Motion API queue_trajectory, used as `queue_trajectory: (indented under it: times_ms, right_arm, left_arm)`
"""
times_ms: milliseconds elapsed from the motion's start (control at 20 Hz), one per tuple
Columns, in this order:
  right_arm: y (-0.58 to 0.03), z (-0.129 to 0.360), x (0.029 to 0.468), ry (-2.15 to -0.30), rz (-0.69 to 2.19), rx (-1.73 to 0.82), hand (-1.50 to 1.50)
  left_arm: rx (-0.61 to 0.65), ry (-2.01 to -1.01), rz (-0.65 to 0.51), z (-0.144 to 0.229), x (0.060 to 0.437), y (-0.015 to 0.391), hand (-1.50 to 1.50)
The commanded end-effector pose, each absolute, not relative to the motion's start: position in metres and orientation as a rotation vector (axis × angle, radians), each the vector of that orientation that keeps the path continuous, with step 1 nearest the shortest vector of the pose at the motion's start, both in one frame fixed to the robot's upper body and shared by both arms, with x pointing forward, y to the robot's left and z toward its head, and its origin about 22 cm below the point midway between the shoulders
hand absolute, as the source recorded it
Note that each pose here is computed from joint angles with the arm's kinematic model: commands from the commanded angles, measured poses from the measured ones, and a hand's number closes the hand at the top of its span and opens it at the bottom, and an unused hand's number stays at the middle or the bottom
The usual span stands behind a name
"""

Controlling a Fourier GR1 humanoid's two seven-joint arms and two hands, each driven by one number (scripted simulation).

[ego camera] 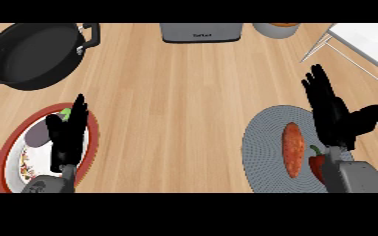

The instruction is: Pick the sweet potato from the placemat and place it in the tiered shelf

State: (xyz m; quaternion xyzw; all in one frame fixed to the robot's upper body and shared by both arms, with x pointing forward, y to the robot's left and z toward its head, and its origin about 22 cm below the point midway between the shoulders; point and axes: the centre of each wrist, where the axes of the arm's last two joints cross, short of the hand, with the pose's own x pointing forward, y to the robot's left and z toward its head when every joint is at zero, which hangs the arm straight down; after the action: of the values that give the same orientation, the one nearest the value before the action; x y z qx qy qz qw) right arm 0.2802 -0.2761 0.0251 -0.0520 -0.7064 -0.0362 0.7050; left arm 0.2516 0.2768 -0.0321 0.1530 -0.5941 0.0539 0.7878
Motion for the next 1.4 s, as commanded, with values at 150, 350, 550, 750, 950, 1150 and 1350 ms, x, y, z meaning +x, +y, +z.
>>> queue_trajectory:
  times_ms: [150, 350, 550, 750, 950, 1150, 1350]
  right_arm:
    - [-0.225, 0.035, 0.282, -1.745, -0.041, -0.390, 1.50]
    - [-0.332, 0.011, 0.263, -1.478, -0.100, -1.064, 1.50]
    - [-0.243, -0.017, 0.258, -1.546, -0.174, -1.149, -1.50]
    - [-0.169, -0.020, 0.247, -1.513, -0.124, -1.073, -1.50]
    - [-0.190, -0.043, 0.229, -1.304, 0.005, -1.251, -1.50]
    - [-0.204, -0.034, 0.234, -1.102, 0.105, -1.360, -1.50]
    - [-0.192, -0.026, 0.230, -0.857, 0.287, -1.338, -1.50]
  left_arm:
    - [0.325, -1.338, -0.028, -0.008, 0.251, 0.319, 0.00]
    - [0.325, -1.331, 0.000, -0.012, 0.245, 0.319, 0.00]
    - [0.269, -1.333, -0.043, 0.000, 0.242, 0.335, 0.00]
    - [0.278, -1.324, -0.056, -0.005, 0.234, 0.333, 0.00]
    - [0.281, -1.337, -0.037, 0.000, 0.233, 0.346, 0.00]
    - [0.287, -1.326, -0.035, -0.003, 0.229, 0.346, 0.00]
    - [0.285, -1.329, -0.035, -0.003, 0.230, 0.348, 0.00]
